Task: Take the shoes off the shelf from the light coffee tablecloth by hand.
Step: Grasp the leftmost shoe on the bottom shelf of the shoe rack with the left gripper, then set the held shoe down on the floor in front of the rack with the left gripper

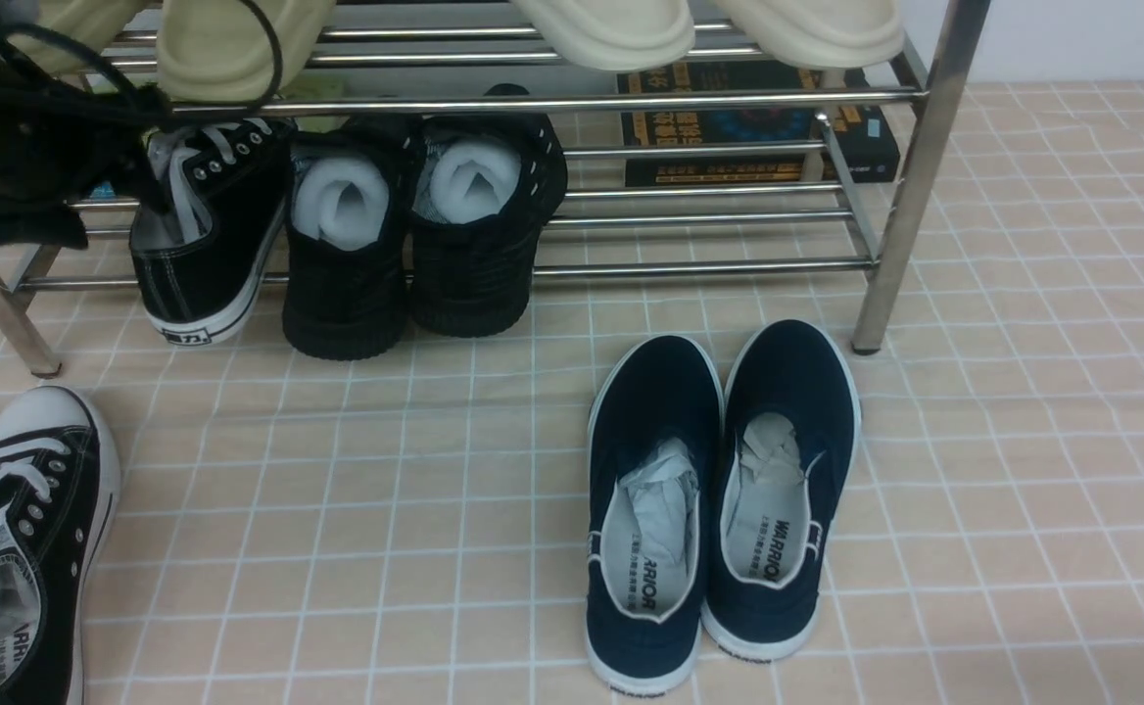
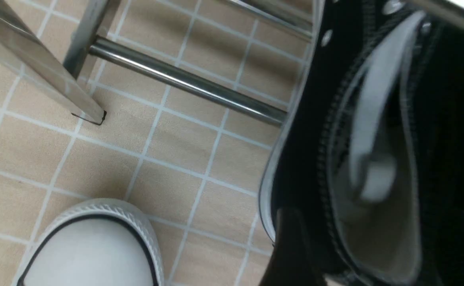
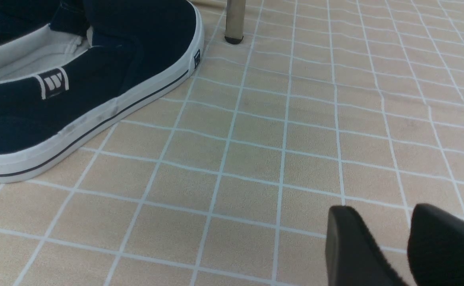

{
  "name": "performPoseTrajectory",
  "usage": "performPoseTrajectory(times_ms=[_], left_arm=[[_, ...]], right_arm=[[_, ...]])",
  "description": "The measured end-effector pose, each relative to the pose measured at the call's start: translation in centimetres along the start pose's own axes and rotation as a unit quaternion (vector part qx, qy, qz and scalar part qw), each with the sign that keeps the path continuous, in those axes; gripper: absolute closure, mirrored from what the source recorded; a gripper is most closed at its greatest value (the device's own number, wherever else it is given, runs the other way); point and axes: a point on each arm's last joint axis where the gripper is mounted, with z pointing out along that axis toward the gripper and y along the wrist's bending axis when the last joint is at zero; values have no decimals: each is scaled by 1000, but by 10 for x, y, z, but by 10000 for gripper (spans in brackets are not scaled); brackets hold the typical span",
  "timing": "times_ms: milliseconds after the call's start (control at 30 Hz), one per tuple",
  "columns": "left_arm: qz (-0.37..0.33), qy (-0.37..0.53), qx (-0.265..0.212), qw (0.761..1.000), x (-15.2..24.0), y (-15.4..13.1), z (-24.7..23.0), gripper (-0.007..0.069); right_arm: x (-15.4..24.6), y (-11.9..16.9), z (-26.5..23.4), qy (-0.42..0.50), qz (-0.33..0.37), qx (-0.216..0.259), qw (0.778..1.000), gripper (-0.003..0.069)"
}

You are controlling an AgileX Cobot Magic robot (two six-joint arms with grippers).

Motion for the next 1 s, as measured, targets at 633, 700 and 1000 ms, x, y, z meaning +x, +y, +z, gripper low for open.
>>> performPoseTrajectory(times_ms=[633,700,1000], left_arm=[[9,59,-29,998,10,8,44,594],[13,71,-36,997,12,8,36,605],[49,83,-89,991,18,14,-47,604]], right_arm=[[0,0,0,0,0,0,1000,419],[0,0,0,0,0,0,1000,419],[0,0,0,0,0,0,1000,419]])
